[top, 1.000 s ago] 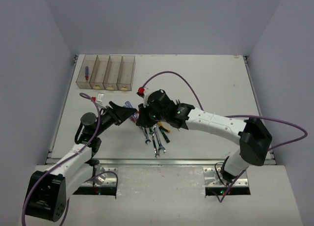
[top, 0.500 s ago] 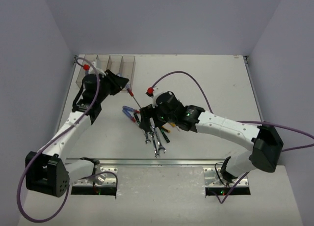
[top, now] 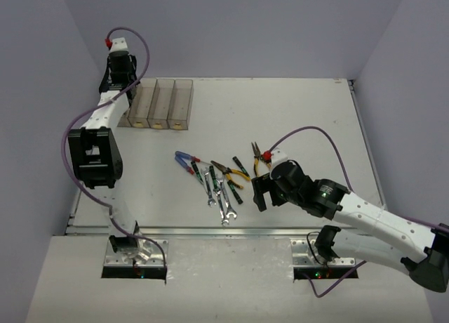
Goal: Sort the tools into containers
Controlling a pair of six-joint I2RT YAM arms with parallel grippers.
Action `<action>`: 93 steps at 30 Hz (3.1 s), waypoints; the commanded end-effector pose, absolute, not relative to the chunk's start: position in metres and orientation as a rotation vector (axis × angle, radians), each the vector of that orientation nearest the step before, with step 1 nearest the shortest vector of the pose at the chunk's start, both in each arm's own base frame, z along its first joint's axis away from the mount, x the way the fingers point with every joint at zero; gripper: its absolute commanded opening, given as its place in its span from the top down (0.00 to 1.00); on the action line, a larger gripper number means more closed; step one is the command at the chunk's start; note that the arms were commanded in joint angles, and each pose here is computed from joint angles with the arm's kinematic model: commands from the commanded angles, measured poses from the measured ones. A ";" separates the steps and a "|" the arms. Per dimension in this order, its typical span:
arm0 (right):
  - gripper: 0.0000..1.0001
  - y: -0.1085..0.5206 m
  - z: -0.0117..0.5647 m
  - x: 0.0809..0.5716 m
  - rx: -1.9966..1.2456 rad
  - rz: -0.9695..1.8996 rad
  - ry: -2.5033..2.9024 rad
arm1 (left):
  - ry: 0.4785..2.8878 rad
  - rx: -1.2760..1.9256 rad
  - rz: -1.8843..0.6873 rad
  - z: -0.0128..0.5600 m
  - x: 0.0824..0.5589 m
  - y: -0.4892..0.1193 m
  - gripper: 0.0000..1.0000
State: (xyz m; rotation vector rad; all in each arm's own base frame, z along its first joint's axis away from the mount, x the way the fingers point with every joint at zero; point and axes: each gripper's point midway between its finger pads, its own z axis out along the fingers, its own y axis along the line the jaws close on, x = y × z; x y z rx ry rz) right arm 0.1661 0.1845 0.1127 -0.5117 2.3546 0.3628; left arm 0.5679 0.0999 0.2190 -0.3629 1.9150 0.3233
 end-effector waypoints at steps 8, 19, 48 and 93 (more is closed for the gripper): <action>0.01 0.193 0.092 0.152 -0.567 0.419 2.433 | 1.805 -0.163 0.537 0.245 0.616 0.161 0.99; 0.01 0.209 0.076 0.156 -0.600 0.420 2.486 | 1.928 -0.198 0.526 0.166 0.629 0.172 0.34; 0.01 0.205 0.072 0.171 -0.425 0.363 2.468 | 2.005 -1.023 -0.048 0.123 0.353 -0.098 0.14; 0.01 0.224 0.065 0.169 -0.467 0.416 2.512 | 2.277 -1.092 0.188 0.031 0.290 -0.082 1.00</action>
